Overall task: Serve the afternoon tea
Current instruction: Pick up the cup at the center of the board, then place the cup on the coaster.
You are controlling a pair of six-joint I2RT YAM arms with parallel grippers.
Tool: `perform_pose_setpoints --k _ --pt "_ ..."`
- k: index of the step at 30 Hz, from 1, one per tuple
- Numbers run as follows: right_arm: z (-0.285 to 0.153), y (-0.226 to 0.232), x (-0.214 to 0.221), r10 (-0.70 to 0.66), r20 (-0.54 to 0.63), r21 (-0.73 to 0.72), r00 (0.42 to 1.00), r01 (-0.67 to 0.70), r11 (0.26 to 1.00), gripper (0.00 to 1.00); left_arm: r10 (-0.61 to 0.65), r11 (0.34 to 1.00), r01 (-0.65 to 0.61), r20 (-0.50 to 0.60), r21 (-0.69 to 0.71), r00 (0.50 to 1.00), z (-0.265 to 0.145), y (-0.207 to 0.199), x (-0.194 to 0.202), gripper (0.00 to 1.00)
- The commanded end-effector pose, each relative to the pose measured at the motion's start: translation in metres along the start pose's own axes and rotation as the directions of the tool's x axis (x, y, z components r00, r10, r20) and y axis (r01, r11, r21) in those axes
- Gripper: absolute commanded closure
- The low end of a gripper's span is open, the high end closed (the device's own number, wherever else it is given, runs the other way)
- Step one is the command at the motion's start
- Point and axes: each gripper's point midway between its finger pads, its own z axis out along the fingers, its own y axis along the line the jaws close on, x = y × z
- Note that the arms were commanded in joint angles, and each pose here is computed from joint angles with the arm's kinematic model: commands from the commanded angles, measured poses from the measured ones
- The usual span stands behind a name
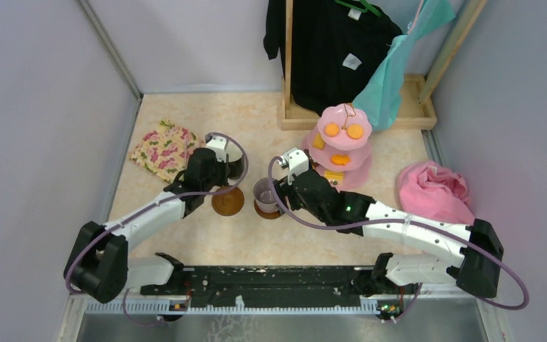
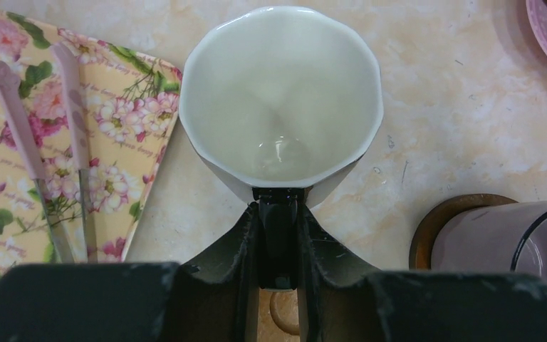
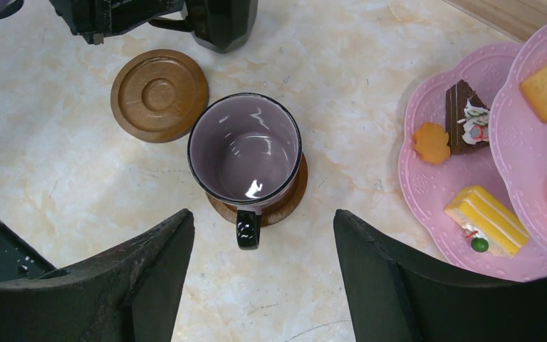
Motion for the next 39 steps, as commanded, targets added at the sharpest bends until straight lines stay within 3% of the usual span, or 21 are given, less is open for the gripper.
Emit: perform_pose_setpoints --k 1,18,39 --pt "-0.006 0.006 -0.013 0.023 0.046 -0.022 0.999 -0.022 0.999 0.28 -0.071 0.996 0.078 0.188 -0.032 0.980 -0.015 0.003 -0.047 1.00" --pt "-0.005 0.007 -0.012 0.023 0.045 -0.025 0.999 -0.022 0.999 0.28 -0.158 0.983 0.175 0.263 -0.045 0.952 -0.056 0.001 -0.041 1.00" --pt "-0.008 0.006 -0.010 0.034 0.045 -0.029 0.998 -0.033 0.999 0.28 -0.198 0.960 0.244 0.279 -0.141 0.940 -0.097 -0.011 0.011 1.00"
